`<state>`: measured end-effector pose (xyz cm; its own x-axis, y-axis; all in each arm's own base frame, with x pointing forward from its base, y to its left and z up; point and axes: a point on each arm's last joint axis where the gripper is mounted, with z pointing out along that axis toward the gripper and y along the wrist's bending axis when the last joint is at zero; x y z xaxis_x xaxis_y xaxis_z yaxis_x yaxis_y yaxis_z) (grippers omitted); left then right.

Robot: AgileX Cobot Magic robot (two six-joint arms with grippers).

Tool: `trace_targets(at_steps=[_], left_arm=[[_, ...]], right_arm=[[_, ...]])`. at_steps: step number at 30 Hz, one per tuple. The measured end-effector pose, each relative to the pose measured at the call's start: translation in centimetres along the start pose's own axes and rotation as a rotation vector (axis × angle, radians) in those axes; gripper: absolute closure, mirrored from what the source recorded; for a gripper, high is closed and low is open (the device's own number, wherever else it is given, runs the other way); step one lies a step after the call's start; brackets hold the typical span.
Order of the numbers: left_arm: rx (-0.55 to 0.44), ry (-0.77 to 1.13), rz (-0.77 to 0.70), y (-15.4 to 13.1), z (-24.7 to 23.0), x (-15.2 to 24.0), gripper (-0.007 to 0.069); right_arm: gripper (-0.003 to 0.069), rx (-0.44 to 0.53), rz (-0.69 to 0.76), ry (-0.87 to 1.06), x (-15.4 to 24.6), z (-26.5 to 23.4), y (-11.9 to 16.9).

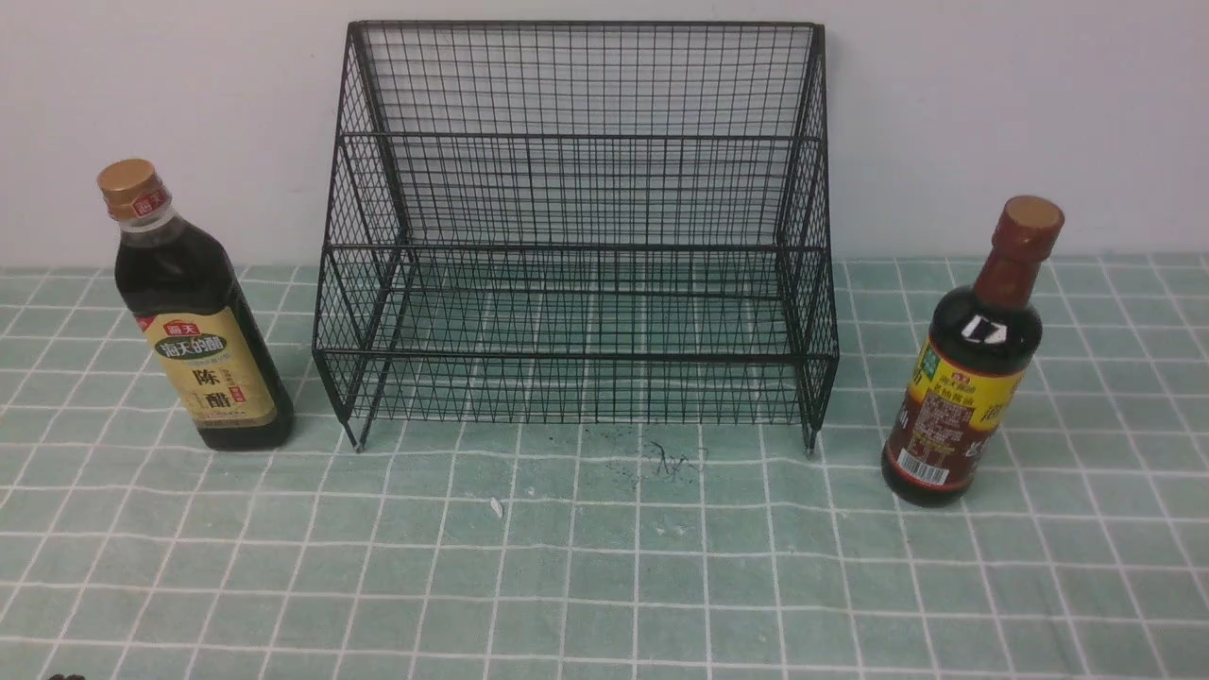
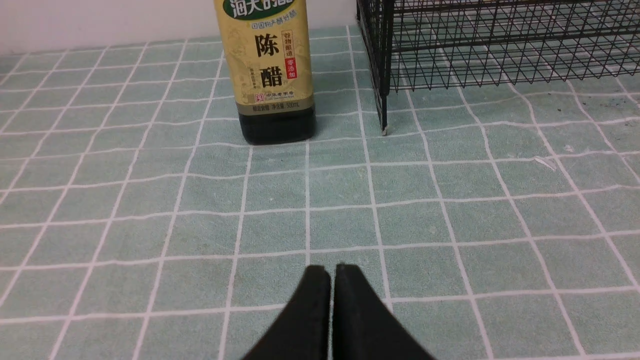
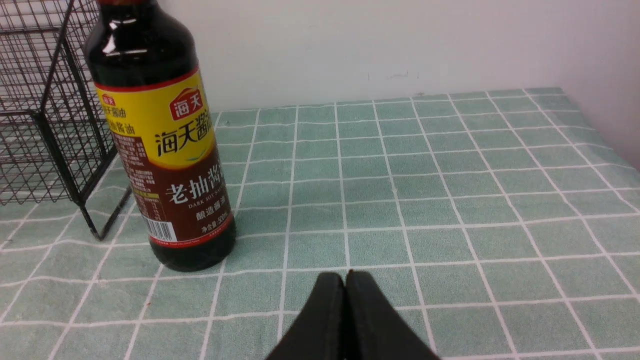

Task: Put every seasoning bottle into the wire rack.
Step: Use the right arm to grab the condiment bottle closest to it

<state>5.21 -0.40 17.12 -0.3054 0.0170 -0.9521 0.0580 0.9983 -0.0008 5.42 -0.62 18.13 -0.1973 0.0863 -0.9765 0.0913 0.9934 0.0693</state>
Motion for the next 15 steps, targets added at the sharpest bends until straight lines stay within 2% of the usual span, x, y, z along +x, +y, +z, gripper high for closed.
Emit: trace_targets(at_steps=[15], left_arm=[[0.0,0.0,0.0,0.0,0.0,0.0,0.0631]], right_arm=[[0.0673,0.0,-0.012,0.0,0.0,0.0,0.0]])
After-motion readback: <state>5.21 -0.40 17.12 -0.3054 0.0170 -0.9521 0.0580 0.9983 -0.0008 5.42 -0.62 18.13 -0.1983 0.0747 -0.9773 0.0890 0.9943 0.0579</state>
